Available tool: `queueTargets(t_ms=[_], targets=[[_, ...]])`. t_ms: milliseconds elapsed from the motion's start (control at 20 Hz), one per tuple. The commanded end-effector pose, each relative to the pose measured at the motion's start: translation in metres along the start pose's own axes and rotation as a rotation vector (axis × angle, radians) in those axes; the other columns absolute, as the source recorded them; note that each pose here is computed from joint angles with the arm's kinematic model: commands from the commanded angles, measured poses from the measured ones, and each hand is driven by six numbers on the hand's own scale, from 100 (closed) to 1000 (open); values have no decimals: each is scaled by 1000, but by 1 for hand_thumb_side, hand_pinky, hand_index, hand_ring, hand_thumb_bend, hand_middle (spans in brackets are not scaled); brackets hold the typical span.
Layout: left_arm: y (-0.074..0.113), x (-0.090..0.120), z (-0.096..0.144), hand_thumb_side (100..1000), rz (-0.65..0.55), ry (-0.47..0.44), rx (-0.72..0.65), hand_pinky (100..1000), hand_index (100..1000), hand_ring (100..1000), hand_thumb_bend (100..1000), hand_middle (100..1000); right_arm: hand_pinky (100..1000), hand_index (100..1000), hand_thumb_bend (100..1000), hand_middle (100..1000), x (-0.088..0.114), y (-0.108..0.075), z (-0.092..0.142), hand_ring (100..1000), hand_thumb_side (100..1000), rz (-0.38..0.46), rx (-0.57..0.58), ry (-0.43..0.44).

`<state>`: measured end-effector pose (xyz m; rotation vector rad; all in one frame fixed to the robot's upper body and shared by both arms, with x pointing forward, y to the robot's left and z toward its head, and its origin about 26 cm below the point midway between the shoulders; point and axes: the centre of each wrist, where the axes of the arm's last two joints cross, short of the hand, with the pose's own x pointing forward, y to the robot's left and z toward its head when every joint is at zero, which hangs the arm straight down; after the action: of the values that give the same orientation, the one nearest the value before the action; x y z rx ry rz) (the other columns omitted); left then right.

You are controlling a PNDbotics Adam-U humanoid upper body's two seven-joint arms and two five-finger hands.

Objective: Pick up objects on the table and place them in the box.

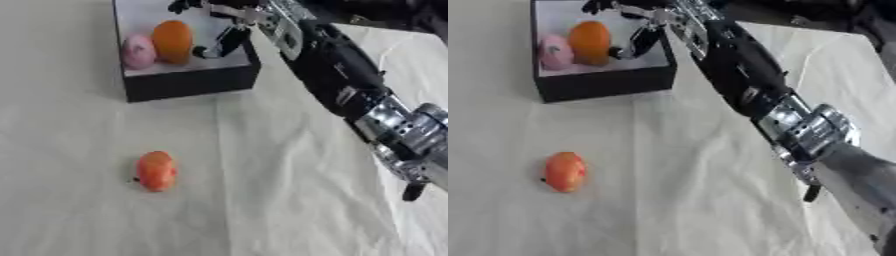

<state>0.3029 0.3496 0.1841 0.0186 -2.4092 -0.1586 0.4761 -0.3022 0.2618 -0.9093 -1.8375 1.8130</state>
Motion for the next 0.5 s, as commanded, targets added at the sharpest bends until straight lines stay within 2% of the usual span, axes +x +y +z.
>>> queueTargets(t_ms=[50, 250, 450, 500], targets=[[3, 7, -3, 608, -20, -19, -10, 889, 768, 839, 100, 784, 884, 933, 277, 791, -7, -32, 8, 832, 171, 16, -93, 19], [6, 6, 1, 607, -35, -5, -2, 890, 768, 839, 100, 784, 881, 925, 243, 786, 2, -68, 16, 825, 129, -9, -201, -33], [10, 6, 5, 606, -51, 8, 3, 890, 768, 839, 100, 784, 889, 920, 103, 784, 23, -100, 35, 819, 100, -53, -261, -109], [11, 6, 6, 606, -54, 11, 5, 890, 768, 839, 100, 784, 891, 918, 100, 782, 30, -106, 40, 817, 100, -80, -275, -133]])
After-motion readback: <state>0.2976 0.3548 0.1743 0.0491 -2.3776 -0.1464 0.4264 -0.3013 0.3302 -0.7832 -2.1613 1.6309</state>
